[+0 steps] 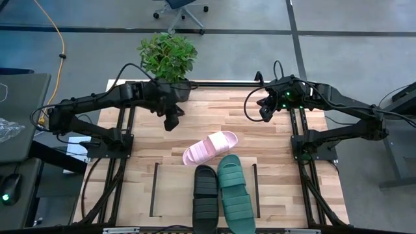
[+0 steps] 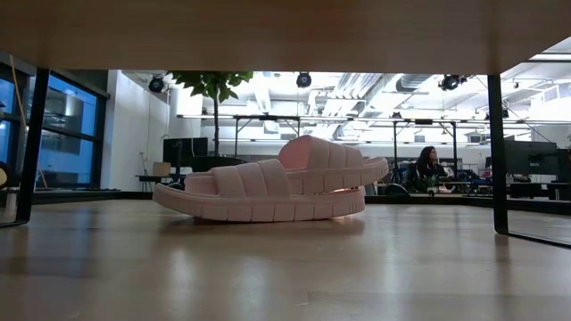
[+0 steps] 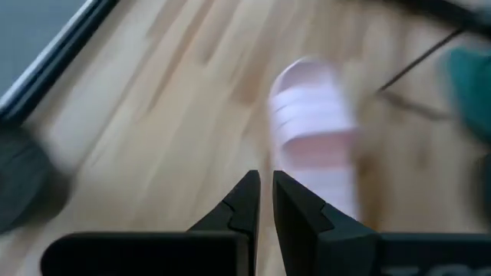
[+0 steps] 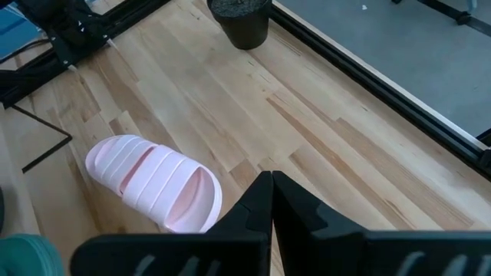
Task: Pick and place slides into the shelf
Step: Put the pink pair of slides on the shelf
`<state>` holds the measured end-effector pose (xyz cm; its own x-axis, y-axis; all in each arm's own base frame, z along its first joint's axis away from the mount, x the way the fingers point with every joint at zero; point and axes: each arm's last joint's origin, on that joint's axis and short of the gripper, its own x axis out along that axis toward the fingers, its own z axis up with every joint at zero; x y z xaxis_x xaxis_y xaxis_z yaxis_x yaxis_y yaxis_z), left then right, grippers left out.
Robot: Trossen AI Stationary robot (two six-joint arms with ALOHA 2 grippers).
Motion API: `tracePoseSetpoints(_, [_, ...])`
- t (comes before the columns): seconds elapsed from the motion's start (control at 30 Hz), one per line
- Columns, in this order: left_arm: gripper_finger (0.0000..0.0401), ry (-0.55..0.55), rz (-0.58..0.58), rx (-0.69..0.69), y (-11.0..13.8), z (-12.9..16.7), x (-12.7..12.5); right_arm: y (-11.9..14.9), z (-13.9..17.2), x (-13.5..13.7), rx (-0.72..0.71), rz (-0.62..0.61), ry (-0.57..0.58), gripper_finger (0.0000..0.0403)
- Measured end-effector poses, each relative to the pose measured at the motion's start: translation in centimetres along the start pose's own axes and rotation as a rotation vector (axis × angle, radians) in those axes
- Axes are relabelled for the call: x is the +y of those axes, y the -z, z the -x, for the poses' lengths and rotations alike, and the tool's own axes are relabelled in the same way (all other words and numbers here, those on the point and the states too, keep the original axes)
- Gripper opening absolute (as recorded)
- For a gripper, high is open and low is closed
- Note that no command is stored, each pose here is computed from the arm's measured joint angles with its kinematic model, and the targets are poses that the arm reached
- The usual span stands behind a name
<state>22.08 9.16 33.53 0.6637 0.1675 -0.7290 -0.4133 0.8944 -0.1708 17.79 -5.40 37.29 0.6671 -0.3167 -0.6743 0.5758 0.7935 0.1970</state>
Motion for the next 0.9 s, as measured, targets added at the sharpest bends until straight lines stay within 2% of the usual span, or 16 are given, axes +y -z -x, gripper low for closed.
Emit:
tracePoseSetpoints(0.1, [0.0028,0.065,-0.002,-0.057,-0.6,0.0,-0.3,0.0,0.0,0.0,0.000,0.001,0.000,0.0000])
tracePoseSetpoints(0.3, [0.0028,0.075,0.020,-0.058,-0.6,0.0,-0.3,0.0,0.0,0.0,0.000,0.010,0.000,0.0000])
tracePoseSetpoints(0.63, [0.0028,0.031,0.050,-0.004,-0.3,-0.5,-0.1,0.0,0.0,0.1,0.008,0.026,-0.020,0.0000])
tracePoseSetpoints(0.9, [0.0028,-0.048,0.054,0.083,0.0,-2.3,0.3,0.1,0.0,0.2,0.028,0.027,-0.068,0.0000])
